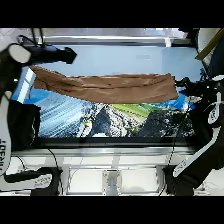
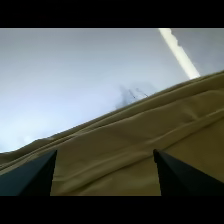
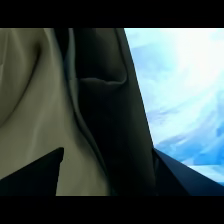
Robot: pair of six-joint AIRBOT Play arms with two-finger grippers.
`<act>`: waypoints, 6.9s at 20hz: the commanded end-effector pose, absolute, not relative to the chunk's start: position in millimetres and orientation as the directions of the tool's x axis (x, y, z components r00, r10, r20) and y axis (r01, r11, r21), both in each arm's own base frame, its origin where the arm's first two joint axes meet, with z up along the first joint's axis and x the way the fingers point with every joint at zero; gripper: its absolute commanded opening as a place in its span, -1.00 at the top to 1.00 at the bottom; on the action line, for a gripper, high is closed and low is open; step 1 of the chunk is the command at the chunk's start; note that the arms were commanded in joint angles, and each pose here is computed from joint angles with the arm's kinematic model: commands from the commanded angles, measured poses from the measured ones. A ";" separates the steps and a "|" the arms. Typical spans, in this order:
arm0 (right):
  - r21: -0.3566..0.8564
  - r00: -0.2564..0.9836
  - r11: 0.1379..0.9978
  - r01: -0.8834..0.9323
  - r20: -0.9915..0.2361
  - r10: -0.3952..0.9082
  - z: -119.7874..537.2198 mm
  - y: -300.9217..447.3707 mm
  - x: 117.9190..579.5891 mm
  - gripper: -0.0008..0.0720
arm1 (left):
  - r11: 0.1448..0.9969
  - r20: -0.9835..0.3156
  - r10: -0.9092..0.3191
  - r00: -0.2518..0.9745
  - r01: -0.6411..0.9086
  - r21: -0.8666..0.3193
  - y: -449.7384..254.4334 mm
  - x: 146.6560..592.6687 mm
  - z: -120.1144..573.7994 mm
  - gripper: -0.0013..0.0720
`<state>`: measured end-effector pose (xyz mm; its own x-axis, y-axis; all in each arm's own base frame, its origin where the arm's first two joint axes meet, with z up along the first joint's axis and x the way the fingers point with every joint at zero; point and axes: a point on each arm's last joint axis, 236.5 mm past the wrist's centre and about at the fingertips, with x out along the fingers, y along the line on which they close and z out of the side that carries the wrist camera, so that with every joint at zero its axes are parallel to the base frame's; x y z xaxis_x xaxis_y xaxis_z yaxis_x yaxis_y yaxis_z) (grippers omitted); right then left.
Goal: Fold the clothes and pants, and hang the long-sleeved shirts on hangers.
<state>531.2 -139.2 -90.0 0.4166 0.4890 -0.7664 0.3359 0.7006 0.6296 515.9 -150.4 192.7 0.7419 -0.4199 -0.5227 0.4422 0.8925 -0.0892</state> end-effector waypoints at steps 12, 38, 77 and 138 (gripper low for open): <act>0.764 0.389 0.627 0.150 -0.629 0.674 -41.3 -54.1 552.4 0.94 | 0.829 -0.577 -0.487 0.656 0.555 -0.068 -234.4 531.9 113.3 0.58; 0.653 0.460 0.757 -0.002 -0.672 0.580 197.3 -24.4 384.4 0.95 | 0.487 -0.662 -0.728 0.175 0.812 -0.322 -479.4 350.8 12.6 0.89; 0.382 0.389 0.923 0.041 -0.857 0.337 48.8 35.4 414.0 -0.42 | 0.812 -0.741 -0.498 0.450 0.542 -0.216 -151.7 444.8 145.7 0.89; 0.600 0.054 0.786 -0.152 -0.788 0.613 102.6 188.1 394.4 0.95 | 0.626 -0.821 -0.565 0.086 0.692 -0.359 -358.0 389.8 -15.0 0.89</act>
<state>385.6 153.8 116.4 0.0899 0.6059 -0.7904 -0.1786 0.7906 0.5857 377.7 -405.8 -29.0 0.0954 -0.6121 -0.7850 0.7116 0.5933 -0.3763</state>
